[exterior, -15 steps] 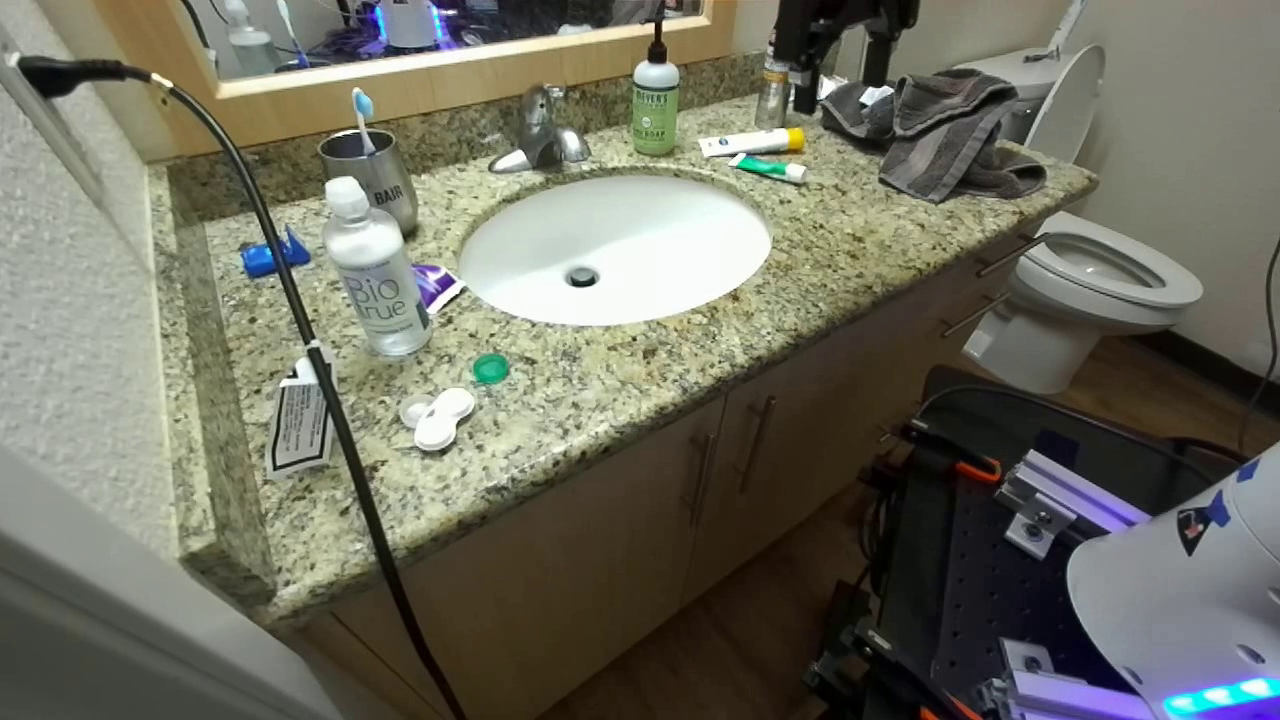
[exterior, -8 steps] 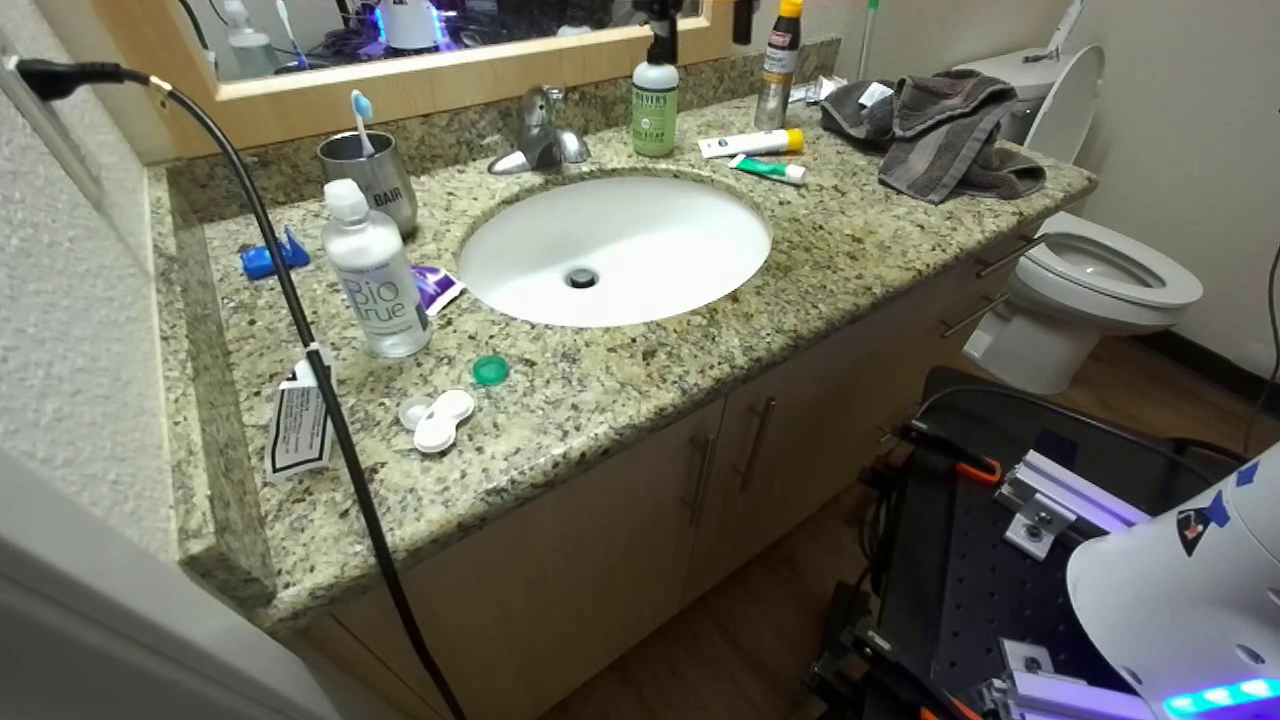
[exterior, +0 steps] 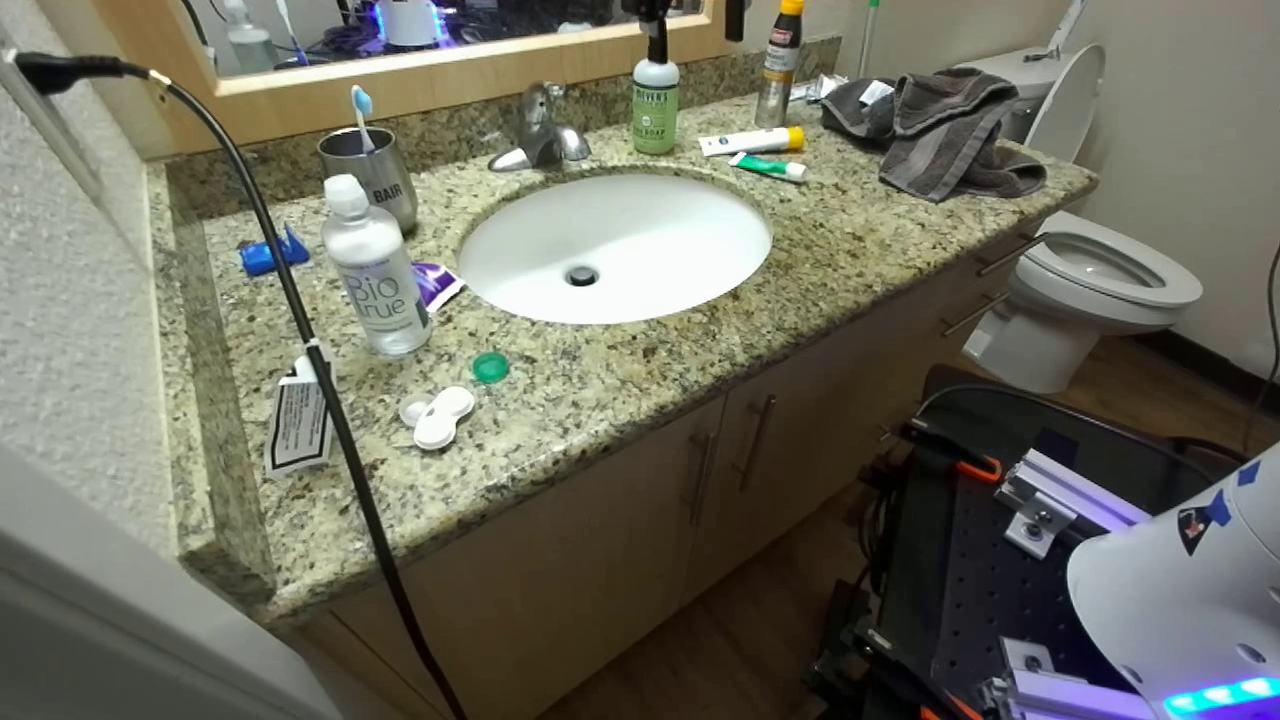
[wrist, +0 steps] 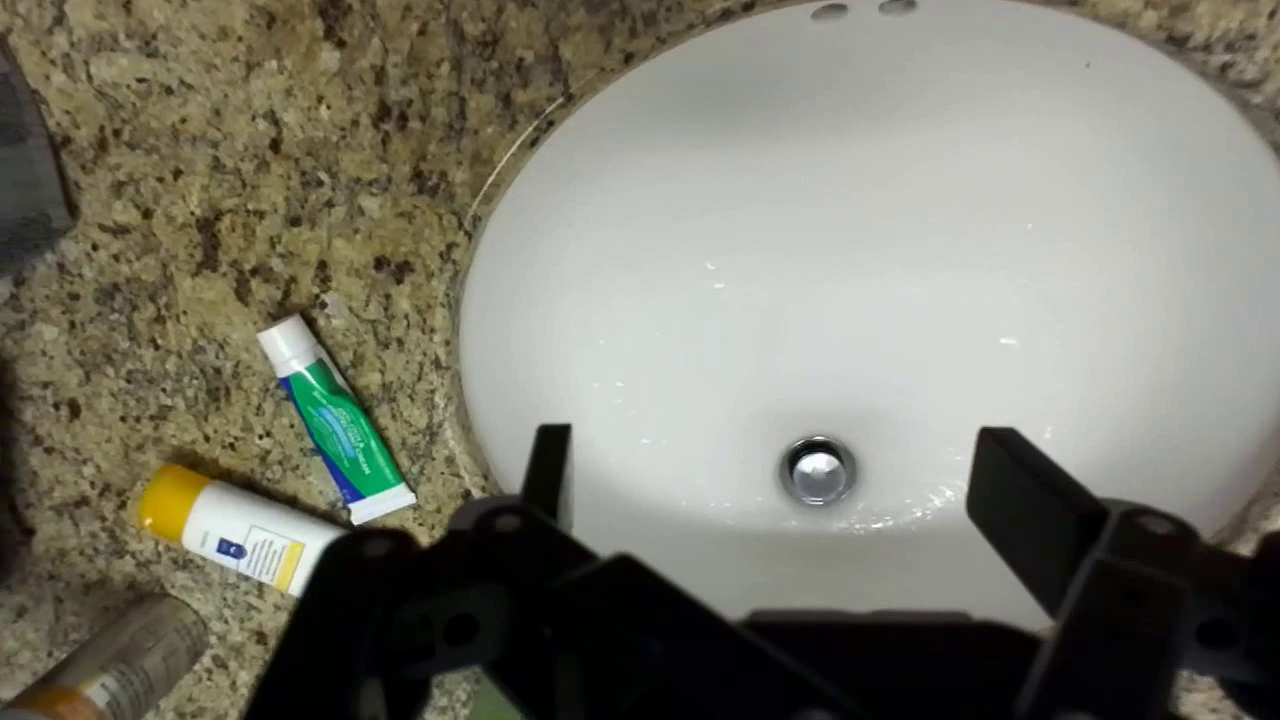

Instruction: Open the tap

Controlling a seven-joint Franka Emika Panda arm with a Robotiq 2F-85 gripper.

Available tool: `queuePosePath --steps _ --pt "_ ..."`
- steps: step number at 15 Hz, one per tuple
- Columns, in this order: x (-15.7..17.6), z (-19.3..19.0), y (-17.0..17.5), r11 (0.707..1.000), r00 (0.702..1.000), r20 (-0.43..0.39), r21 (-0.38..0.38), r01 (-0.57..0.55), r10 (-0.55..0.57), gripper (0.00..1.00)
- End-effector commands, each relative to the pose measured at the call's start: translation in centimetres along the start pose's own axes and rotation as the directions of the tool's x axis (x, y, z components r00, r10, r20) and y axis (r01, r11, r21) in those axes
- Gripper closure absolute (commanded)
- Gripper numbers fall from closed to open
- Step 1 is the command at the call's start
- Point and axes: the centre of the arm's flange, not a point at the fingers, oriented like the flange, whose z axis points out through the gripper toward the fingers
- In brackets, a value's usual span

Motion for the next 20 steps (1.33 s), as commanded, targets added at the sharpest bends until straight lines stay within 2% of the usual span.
queuePosePath --steps 1,4,6,8,9,13,15,18,20 --pt "6.4 4.1 -1.9 0.983 0.983 0.001 -0.009 -0.181 0.181 0.0" --pt "9.9 5.8 -3.2 0.947 0.949 -0.002 0.059 -0.316 0.316 0.0" --pt "12.4 5.1 -3.2 0.924 0.931 0.002 0.115 -0.364 0.366 0.0" --pt "14.3 4.2 -2.8 0.901 0.909 -0.013 0.139 -0.41 0.416 0.0" --pt "10.6 5.5 -3.3 0.924 0.929 -0.011 0.116 -0.365 0.369 0.0" --pt "11.2 5.5 -3.4 0.922 0.928 -0.019 0.118 -0.368 0.372 0.0" --pt "12.2 6.2 -3.1 0.965 0.975 0.015 0.139 -0.221 0.221 0.0" --pt "13.7 6.2 -2.3 0.983 0.996 -0.015 0.165 -0.08 0.084 0.0" --pt "14.3 5.8 -1.9 0.98 0.997 -0.035 0.187 -0.061 0.068 0.0"
